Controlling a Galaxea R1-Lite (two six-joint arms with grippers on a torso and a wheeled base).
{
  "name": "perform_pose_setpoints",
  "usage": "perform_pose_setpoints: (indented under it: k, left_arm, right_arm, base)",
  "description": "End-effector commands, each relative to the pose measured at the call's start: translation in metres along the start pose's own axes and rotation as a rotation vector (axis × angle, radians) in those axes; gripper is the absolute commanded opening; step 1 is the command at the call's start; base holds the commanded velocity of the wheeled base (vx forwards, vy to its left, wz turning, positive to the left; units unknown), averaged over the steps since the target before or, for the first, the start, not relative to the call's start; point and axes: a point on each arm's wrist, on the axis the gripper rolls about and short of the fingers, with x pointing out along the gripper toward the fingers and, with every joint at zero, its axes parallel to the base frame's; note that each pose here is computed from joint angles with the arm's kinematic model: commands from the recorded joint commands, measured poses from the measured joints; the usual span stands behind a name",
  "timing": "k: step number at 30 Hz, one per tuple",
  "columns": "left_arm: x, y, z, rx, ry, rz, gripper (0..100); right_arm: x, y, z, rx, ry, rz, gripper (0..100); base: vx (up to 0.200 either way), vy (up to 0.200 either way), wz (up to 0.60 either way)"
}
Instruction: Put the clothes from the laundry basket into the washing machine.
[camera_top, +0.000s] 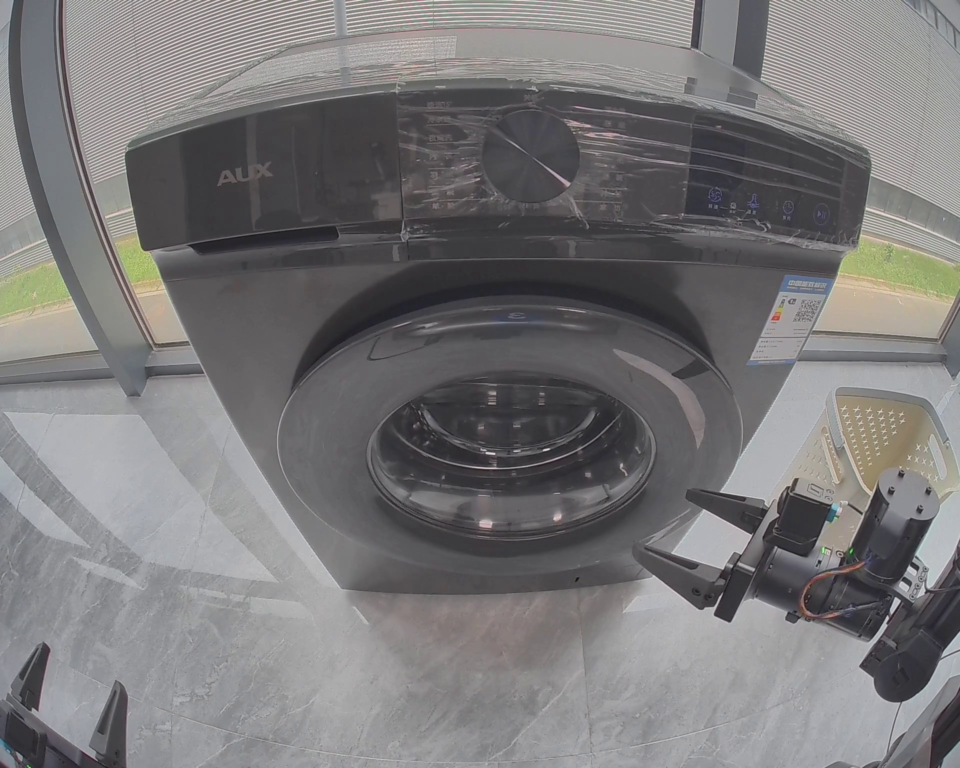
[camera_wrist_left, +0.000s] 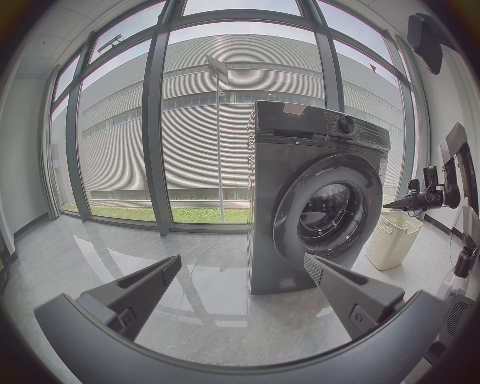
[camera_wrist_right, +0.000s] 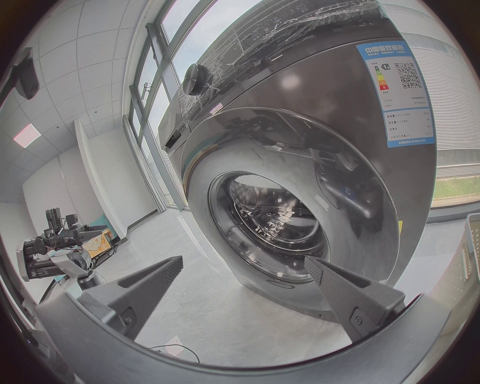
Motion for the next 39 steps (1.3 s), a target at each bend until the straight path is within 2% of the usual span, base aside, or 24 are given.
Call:
perform_pose_setpoints:
  k: [1, 3, 11, 15, 21, 26, 33, 35, 39]
  left_arm:
    - [0.0, 0.0, -0.005, -0.001, 0.0, 0.0, 100]
    - [0.0, 0.0, -0.005, -0.007, 0.002, -0.003, 100]
    - [0.0, 0.0, -0.005, -0.006, 0.0, -0.005, 100]
    - [0.0, 0.0, -0.005, 0.0, 0.0, -0.002, 100]
    - [0.0, 0.0, -0.005, -0.003, 0.0, -0.003, 100]
    - [0.0, 0.0, -0.005, -0.003, 0.0, -0.003, 100]
    - [0.0, 0.0, -0.005, -0.004, 0.0, -0.003, 100]
    - [0.0, 0.0, -0.005, -0.004, 0.0, -0.003, 100]
    - [0.0, 0.0, -0.005, -0.001, 0.0, -0.003, 100]
  right_arm:
    - [0.0, 0.003, 0.004, -0.008, -0.022, 0.015, 0]
    - [0.0, 0.006, 0.007, -0.01, -0.038, 0.017, 0]
    - [0.006, 0.004, 0.016, -0.02, -0.084, 0.009, 0]
    - [0.014, -0.002, 0.028, -0.025, -0.148, -0.063, 0]
    - [0.019, -0.016, 0.042, -0.008, -0.219, -0.14, 0]
    - [0.017, -0.019, 0.043, -0.01, -0.222, -0.152, 0]
    - [0.016, -0.015, 0.039, -0.007, -0.205, -0.138, 0]
    - [0.011, -0.01, 0.031, -0.005, -0.164, -0.124, 0]
    - [-0.009, 0.014, 0.017, 0.003, -0.095, -0.052, 0]
  base:
    - [0.0, 0.0, 0.0]
    - [0.0, 0.0, 0.0]
    - [0.2, 0.0, 0.0]
    - [0.2, 0.0, 0.0]
    - [0.0, 0.0, 0.0]
    - [0.0, 0.0, 0.0]
    - [0.0, 0.0, 0.0]
    - [0.0, 0.0, 0.0]
    - [0.0, 0.0, 0.0]
